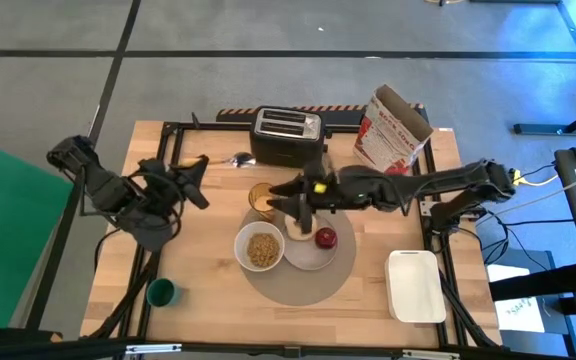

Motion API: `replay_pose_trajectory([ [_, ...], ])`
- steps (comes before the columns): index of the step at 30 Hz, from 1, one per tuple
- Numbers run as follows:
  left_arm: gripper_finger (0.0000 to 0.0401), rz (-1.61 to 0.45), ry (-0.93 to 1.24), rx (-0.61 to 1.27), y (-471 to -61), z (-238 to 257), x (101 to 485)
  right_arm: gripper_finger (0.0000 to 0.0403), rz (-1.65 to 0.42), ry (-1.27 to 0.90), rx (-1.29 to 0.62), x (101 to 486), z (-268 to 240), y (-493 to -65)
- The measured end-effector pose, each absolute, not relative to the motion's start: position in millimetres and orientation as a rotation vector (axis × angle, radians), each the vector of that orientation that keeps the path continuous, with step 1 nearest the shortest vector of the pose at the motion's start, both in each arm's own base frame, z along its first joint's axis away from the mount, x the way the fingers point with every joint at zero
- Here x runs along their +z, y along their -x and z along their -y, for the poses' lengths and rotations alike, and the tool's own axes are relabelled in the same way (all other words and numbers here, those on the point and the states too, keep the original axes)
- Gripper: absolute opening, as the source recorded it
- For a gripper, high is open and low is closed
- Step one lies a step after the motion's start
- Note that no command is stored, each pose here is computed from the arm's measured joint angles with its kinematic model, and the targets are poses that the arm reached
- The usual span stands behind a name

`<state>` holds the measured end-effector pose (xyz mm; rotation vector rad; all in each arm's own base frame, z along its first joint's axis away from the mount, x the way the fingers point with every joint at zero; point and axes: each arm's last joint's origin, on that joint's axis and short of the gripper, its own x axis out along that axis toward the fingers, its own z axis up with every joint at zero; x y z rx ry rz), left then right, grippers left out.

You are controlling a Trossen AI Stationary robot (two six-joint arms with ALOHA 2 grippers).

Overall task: Arrange a breakfast setting
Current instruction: Put the yellow spoon on the tablemat to the right of the gray plate

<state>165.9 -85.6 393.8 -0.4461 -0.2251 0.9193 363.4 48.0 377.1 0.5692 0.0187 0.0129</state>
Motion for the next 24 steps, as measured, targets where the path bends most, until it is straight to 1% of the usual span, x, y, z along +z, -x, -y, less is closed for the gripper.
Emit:
replay_pose_trajectory([
  [2,0.0031,0.241,0.471,0.928,-170.4,86.4,394.0,0.0182,0.177,-0.72,0.084,363.9,-42.0,-360.7],
  [5,0.0032,0.288,0.55,0.936,-177.6,87.5,397.5,0.0182,0.37,-0.921,0.139,341.1,-35.2,-357.1],
  [8,0.0032,0.348,0.647,0.945,-182.8,86.0,403.5,0.0182,0.401,-1.019,0.108,319.7,-33.7,-358.3],
  [10,0.0032,0.384,0.686,0.964,-188.4,84.0,407.9,0.0182,0.397,-1.042,0.091,315.0,-33.6,-360.6],
  [13,0.0032,0.363,0.675,0.969,-195.4,80.6,415.5,0.0182,0.428,-1.055,0.09,319.2,-33.8,-365.4],
  [19,0.0032,0.311,0.658,0.878,-209.1,71.8,432.5,0.0182,0.543,-1.104,-0.057,328.0,-20.7,-366.9],
  [24,0.0033,0.312,0.601,0.848,-212.8,64.4,443.7,0.0181,0.543,-1.187,-0.071,327.9,-9.5,-368.6],
])
